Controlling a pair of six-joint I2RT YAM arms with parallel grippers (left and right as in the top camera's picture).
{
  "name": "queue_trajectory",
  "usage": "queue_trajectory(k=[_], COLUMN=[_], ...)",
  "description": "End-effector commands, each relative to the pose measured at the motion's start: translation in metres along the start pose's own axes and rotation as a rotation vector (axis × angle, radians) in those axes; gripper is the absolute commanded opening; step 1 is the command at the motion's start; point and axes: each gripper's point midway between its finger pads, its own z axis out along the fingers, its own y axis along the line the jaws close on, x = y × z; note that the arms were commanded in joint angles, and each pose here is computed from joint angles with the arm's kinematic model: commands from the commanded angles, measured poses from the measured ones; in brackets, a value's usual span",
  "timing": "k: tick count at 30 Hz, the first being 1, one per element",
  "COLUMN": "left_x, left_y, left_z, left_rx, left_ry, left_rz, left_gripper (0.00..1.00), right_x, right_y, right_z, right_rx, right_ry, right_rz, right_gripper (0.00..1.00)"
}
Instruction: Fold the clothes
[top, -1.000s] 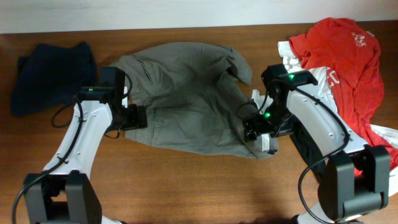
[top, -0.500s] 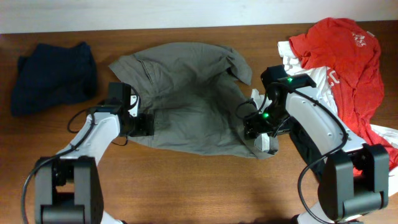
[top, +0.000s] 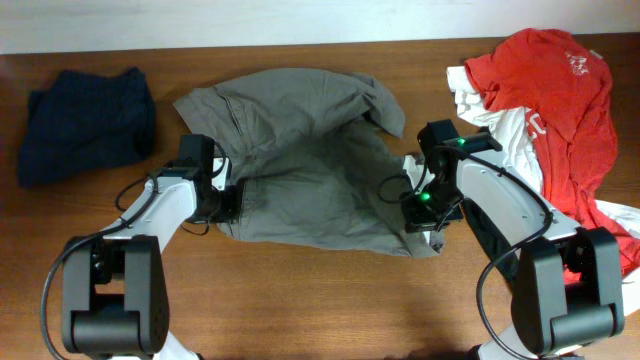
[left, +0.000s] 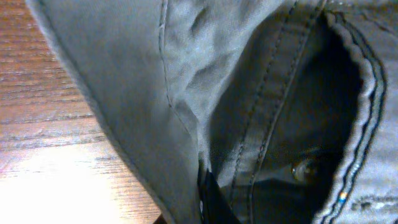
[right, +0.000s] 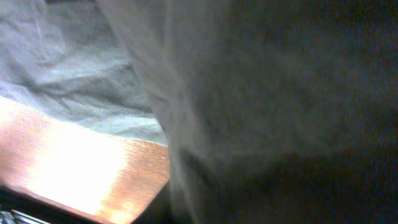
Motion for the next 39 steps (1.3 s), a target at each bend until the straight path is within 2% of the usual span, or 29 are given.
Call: queue_trajectory(k=[1, 9, 13, 17, 23, 27, 33, 37, 39], left_x=[-0.025, -0.081, -0.082, -0.081, -0.081, -0.081, -0.082, -0.083, -0.085], left_y=[0.0, 0.003, 0.003, 0.002, 0.003, 0.003, 0.003, 0.003, 0.004], left_z=[-0.027, -0.137, -0.148, -0.147, -0.148, -0.148, -0.148, -0.148, -0.149], left_rx=[-0.012, -0.085, -0.083, -0.083, -0.083, -0.083, -0.087, -0.087, -0.094], left_ry=[-0.067, -0.326, -0.353, -0.349, -0.35, -0.35, -0.354, -0.357, -0.365], left_rz=[0.007, 0.012, 0.012, 0.012, 0.012, 0.012, 0.012, 0.012, 0.01], left_gripper=[0.01, 0.01, 0.01, 0.01, 0.01, 0.01, 0.01, 0.01, 0.01], right_x=[-0.011, -0.037, -0.037, -0.031, -0.013, -0.001, 0.019, 0.028, 0.034], right_y=[0.001, -0.008, -0.024, -0.028, -0.023, -0.022, -0.002, 0.009, 0.02], right_z=[-0.014, -0.102, -0.114, -0.104, -0.066, -0.034, -0.017, -0.014, -0.006], right_rx=[-0.002, 0.002, 0.006, 0.001, -0.067, -0.109, -0.234, -0.234, -0.224], right_ry=[-0.046, -0.24, -0.276, -0.243, -0.157, -0.119, -0.066, -0.03, 0.0], right_rz=[0.001, 0.041, 0.079, 0.087, 0.078, 0.088, 0.025, -0.002, -0.019], right_gripper=[0.04, 0.04, 0.04, 0.05, 0.23, 0.24, 0.26, 0.35, 0.47])
